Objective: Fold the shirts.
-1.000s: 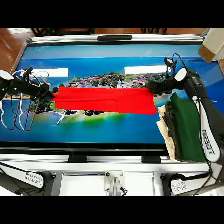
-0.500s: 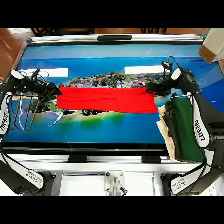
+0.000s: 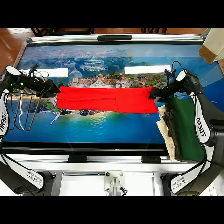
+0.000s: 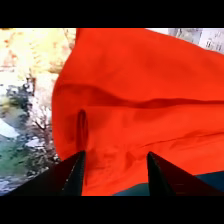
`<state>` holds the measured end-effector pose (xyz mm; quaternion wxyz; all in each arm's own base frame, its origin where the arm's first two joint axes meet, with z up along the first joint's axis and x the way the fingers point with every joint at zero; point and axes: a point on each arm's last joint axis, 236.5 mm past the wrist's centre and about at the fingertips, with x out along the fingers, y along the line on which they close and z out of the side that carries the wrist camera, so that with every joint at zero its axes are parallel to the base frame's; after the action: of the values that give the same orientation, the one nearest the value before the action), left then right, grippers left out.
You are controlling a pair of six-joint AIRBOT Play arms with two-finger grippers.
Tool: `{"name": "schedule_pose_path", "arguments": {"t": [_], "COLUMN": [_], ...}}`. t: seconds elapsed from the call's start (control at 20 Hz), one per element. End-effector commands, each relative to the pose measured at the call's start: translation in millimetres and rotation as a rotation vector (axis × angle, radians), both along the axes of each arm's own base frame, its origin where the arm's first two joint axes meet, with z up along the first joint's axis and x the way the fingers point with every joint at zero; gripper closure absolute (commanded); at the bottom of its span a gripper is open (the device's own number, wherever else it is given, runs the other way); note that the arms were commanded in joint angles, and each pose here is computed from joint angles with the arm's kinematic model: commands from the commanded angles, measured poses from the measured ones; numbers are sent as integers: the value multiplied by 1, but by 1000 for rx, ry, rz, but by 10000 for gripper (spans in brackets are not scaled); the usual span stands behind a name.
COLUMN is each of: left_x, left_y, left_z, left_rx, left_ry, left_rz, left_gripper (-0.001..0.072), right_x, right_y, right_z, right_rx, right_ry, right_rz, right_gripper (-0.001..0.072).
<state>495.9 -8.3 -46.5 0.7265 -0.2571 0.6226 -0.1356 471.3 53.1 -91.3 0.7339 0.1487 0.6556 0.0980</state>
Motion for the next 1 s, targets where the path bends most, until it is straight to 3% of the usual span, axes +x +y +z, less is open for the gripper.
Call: {"name": "schedule_pose_path", "arguments": {"t": [0.0, 0.2, 0.25, 0.3, 0.35, 0.45, 0.5, 0.55, 0.9, 0.95], "left_x": [-3, -2, -2, -1, 1, 3, 4, 4, -26, -33], "left_y": [-10, -34, -39, -47, -57, -85, -102, -118, -258, -279], "left_z": [3, 8, 11, 15, 22, 39, 47, 53, 30, 29], "left_rx": [-12, -42, -45, -58, -83, -168, -217, -245, -265, -266], "left_ry": [11, -6, -19, -37, -57, -106, -131, -150, -127, -131], "left_rz": [-21, -63, -83, -103, -119, -160, -187, -213, -386, -412], "left_gripper": [266, 266, 266, 266, 266, 307, 536, 664, 665, 635], "right_x": [-4, -7, -4, 0, 2, 11, 12, 12, -28, -36], "right_y": [18, 38, 41, 42, 44, 46, 48, 49, 61, 64], "right_z": [-15, -28, -26, -21, -11, 20, 39, 59, 185, 199], "right_rx": [56, 59, 59, 59, 65, 67, 73, 76, 127, 143], "right_ry": [42, 59, 44, 33, 22, -49, -86, -120, -252, -259], "right_rz": [0, 31, 36, 41, 43, 73, 87, 94, 109, 108], "right_gripper": [44, 55, 202, 514, 639, 647, 647, 647, 647, 647]}}
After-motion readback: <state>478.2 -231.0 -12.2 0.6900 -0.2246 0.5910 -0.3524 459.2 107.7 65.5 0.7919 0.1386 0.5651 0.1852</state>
